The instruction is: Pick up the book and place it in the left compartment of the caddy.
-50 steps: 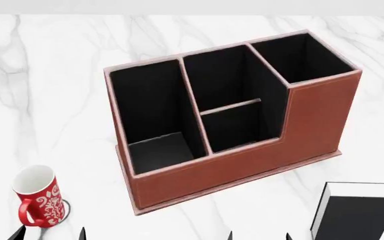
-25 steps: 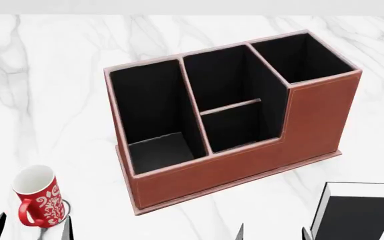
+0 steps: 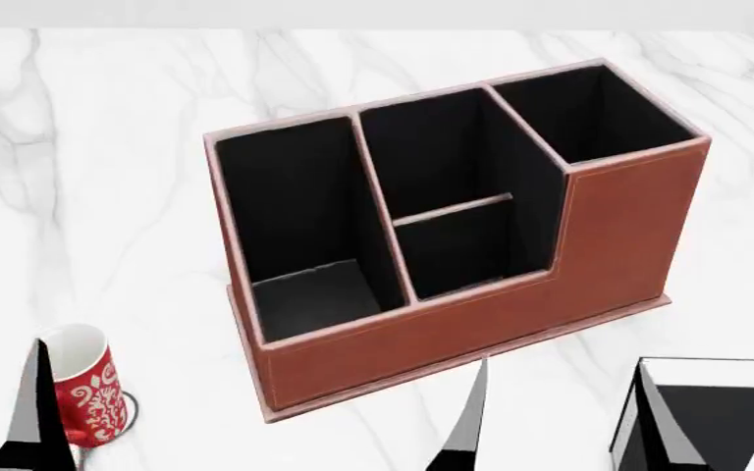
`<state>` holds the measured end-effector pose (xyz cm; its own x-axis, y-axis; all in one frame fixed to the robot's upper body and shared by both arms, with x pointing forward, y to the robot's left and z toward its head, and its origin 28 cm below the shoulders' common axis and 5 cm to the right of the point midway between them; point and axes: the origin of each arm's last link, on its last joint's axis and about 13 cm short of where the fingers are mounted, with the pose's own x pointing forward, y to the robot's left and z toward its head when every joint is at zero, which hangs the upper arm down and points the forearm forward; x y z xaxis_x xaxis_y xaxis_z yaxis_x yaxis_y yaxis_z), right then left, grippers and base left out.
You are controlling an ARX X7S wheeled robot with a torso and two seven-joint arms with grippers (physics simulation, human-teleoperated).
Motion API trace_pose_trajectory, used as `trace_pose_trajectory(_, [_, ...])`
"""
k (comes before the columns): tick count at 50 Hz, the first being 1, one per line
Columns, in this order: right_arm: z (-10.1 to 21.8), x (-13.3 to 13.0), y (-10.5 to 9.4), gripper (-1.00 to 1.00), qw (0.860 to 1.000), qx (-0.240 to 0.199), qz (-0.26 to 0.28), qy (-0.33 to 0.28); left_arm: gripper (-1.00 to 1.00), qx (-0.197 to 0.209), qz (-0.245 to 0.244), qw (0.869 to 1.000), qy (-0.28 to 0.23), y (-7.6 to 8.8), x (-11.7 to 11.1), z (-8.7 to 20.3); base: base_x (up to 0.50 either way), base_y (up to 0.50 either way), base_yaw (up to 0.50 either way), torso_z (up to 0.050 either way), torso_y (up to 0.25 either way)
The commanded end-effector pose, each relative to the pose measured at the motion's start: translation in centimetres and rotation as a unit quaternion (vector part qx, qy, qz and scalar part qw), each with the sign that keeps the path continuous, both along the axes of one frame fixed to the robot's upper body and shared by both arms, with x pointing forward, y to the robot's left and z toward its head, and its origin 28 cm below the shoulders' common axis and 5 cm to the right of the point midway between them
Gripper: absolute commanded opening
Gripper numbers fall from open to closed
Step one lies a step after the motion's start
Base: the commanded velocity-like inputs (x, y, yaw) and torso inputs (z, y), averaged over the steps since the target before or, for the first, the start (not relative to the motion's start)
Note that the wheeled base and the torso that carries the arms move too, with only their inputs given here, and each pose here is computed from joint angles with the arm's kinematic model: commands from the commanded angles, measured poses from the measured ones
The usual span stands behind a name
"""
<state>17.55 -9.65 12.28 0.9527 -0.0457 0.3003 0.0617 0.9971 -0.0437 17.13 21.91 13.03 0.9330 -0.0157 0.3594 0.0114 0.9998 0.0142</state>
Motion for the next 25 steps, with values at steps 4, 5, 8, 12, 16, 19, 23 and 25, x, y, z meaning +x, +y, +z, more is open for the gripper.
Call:
trace_pose_trajectory(4, [3.8, -1.9, 0.2, 1.0, 0.998, -0.012, 0.007, -0.055, 1.0, -0.004, -0.003, 0.998, -0.065, 0.3, -2.3, 3.5, 0.0, 0.0, 0.0, 0.0, 0.0])
trace_pose_trajectory(5, [4.0, -2.0, 0.2, 1.0, 0.998, -0.012, 0.007, -0.057, 1.0, -0.004, -0.003, 0.998, -0.068, 0.3, -2.3, 3.6, 0.0, 0.0, 0.0, 0.0, 0.0])
trace_pose_trajectory(8, [4.3, -2.1, 0.1, 1.0, 0.998, -0.013, 0.005, -0.063, 1.0, -0.005, -0.003, 0.997, -0.073, 0.3, -2.5, 4.0, 0.0, 0.0, 0.0, 0.0, 0.0])
trace_pose_trajectory(12, [4.8, -2.2, -0.1, 1.0, 0.998, 0.0, -0.022, -0.067, 1.0, -0.005, 0.0, 0.997, -0.079, 0.4, -2.7, 4.3, 0.0, 0.0, 0.0, 0.0, 0.0])
trace_pose_trajectory(16, [4.8, -2.1, 0.0, 1.0, 0.998, -0.006, -0.023, -0.064, 1.0, -0.006, 0.001, 0.997, -0.083, 0.5, -2.9, 4.6, 0.0, 0.0, 0.0, 0.0, 0.0])
trace_pose_trajectory(19, [4.6, -2.1, 0.1, 1.0, 0.998, -0.013, -0.017, -0.059, 1.0, -0.006, 0.001, 0.997, -0.083, 0.4, -2.9, 4.6, 0.0, 0.0, 0.0, 0.0, 0.0])
trace_pose_trajectory(23, [4.6, -2.1, 0.1, 1.0, 0.998, -0.017, -0.015, -0.063, 1.0, -0.005, 0.0, 0.997, -0.081, 0.4, -2.9, 4.5, 0.01, 0.0, 0.0, 0.0, 0.0])
trace_pose_trajectory(25, [4.7, -2.2, 0.1, 1.0, 0.997, -0.018, -0.015, -0.067, 1.0, -0.005, -0.001, 0.997, -0.082, 0.4, -2.9, 4.5, 0.28, 0.0, 0.0, 0.0, 0.0])
